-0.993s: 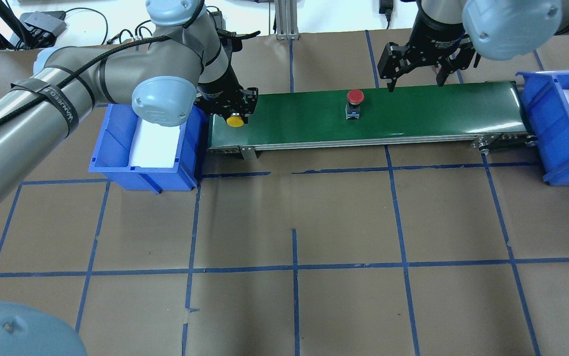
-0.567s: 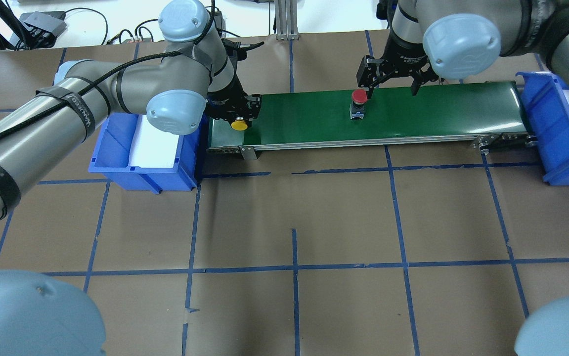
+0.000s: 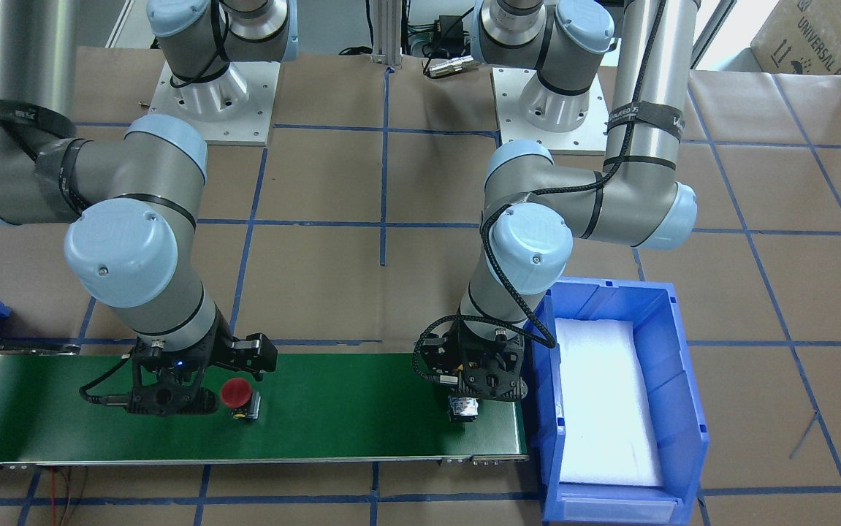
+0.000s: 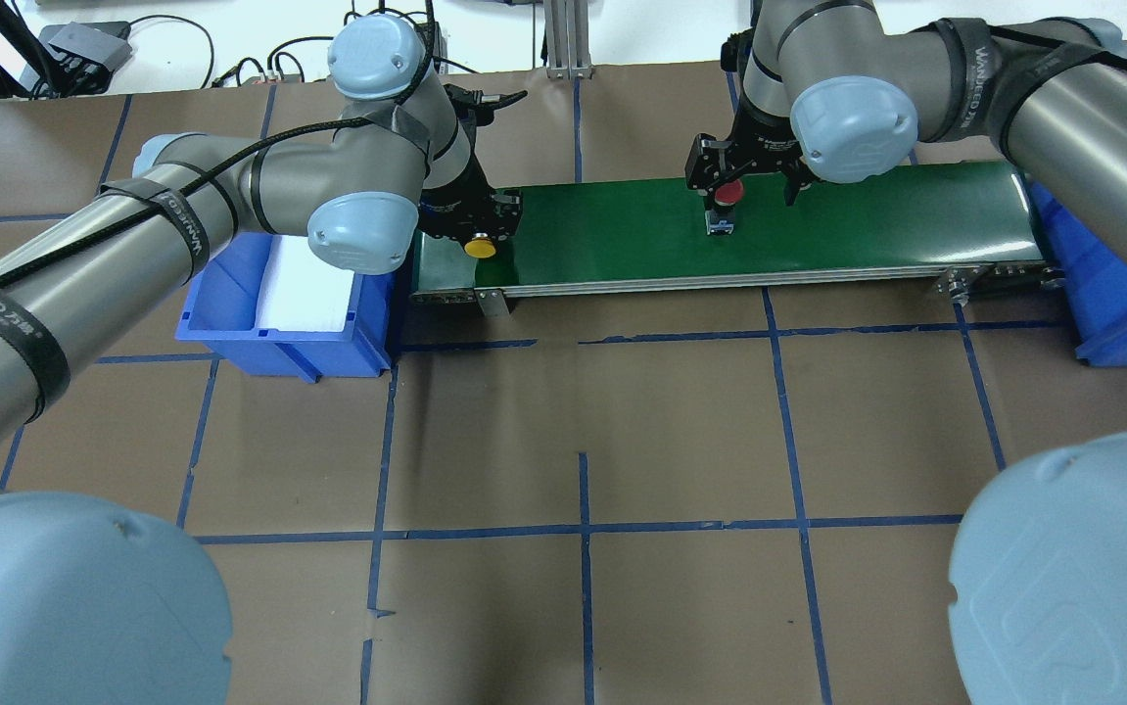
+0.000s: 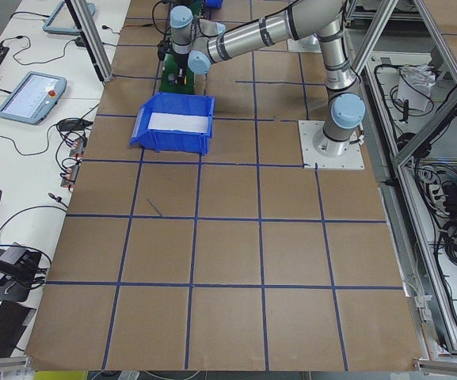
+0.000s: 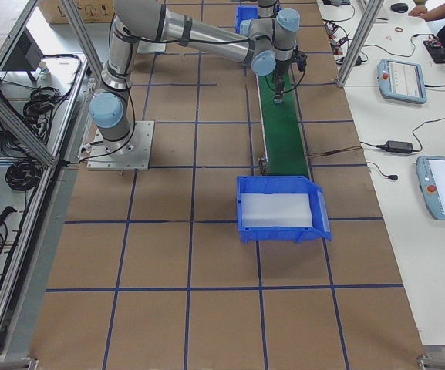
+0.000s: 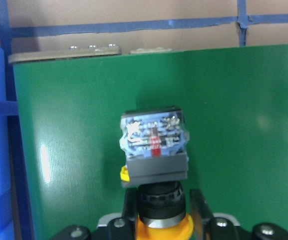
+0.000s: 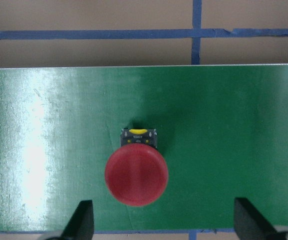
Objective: Transport two buttons from left to right
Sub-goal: 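Grasp the red button with the right gripper while the left gripper withdraws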
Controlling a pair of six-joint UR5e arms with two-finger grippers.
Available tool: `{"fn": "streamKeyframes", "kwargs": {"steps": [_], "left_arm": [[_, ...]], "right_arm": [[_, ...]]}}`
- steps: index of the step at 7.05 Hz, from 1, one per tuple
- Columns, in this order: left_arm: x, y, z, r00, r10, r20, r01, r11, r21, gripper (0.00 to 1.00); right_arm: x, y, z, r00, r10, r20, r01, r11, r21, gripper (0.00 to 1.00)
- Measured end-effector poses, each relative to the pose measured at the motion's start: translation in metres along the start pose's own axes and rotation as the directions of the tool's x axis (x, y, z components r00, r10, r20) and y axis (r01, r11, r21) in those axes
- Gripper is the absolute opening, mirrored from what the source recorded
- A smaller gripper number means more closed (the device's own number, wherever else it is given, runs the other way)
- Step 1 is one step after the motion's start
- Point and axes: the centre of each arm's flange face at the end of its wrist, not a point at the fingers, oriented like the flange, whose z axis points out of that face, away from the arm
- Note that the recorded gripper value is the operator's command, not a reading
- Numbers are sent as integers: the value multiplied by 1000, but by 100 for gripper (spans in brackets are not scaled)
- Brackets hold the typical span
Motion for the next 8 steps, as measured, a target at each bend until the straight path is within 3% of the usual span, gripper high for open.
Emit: {"fn": "streamKeyframes", "kwargs": {"steps": [2,4,6,7,8], "left_arm": [[0,1,0,999,-37,-1,37,999,0,100],[2,0,-18,999,-32,-5,32,999,23,100],[1,15,-75,1000,-5,8,4,999,35,100],[-7,35,-100,999,8,44,-9,1000,4,100],[-29,56,-129,996,-4,85,6,1000,-29,100]], "right_arm": [[-1,-13,7,1000,-2,1,2,1000,16,99],[1,-26,5,1000,-11,-5,11,999,33,94],[6,-30,5,1000,-14,-11,14,999,36,52],[15,-30,7,1000,-11,-16,12,1000,29,29],[33,-30,9,1000,-2,-20,2,1000,13,17]]}}
